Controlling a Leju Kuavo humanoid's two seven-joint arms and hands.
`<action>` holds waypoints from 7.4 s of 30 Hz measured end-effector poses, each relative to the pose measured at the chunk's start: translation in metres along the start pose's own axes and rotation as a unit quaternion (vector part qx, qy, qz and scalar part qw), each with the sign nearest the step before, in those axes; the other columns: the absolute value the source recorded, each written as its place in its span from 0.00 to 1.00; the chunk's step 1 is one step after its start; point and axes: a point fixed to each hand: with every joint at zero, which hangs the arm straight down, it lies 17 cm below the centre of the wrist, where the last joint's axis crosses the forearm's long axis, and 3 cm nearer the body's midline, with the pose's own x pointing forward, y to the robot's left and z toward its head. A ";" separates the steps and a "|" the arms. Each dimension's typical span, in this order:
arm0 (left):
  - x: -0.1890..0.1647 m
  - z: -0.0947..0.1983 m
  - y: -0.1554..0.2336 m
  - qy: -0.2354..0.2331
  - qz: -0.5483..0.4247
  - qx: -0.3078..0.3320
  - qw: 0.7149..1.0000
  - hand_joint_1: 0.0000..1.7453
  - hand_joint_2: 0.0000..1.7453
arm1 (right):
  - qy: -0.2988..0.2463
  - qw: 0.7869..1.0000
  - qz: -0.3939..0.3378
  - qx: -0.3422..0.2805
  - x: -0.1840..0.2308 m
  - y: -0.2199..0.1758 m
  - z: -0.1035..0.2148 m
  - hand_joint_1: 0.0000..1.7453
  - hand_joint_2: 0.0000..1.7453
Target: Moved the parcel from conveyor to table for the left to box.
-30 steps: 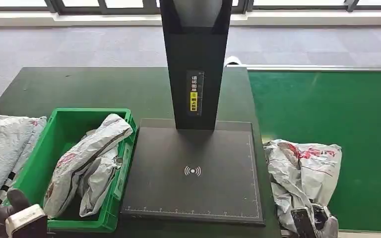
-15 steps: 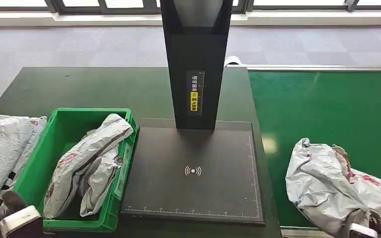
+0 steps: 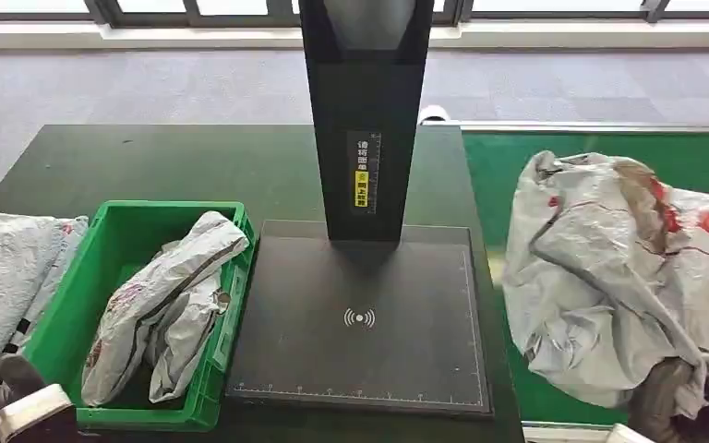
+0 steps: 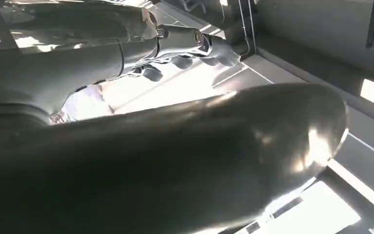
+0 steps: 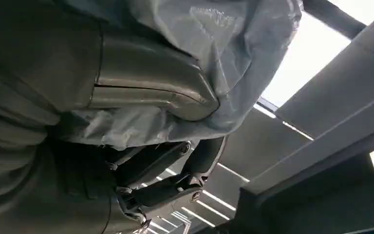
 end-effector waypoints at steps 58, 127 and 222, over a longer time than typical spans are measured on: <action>0.016 0.102 -0.151 0.141 0.275 -0.193 0.931 0.00 0.00 | -0.041 0.887 -0.230 0.398 0.109 0.188 0.194 0.00 1.00; 0.150 0.370 -0.308 -0.162 0.185 -0.676 0.695 1.00 1.00 | -0.187 0.840 -0.376 0.343 0.215 0.180 0.100 0.00 1.00; -0.123 0.082 -0.081 0.157 -0.051 -0.136 0.977 1.00 1.00 | -0.122 0.906 -0.299 0.274 0.151 0.159 0.106 0.00 1.00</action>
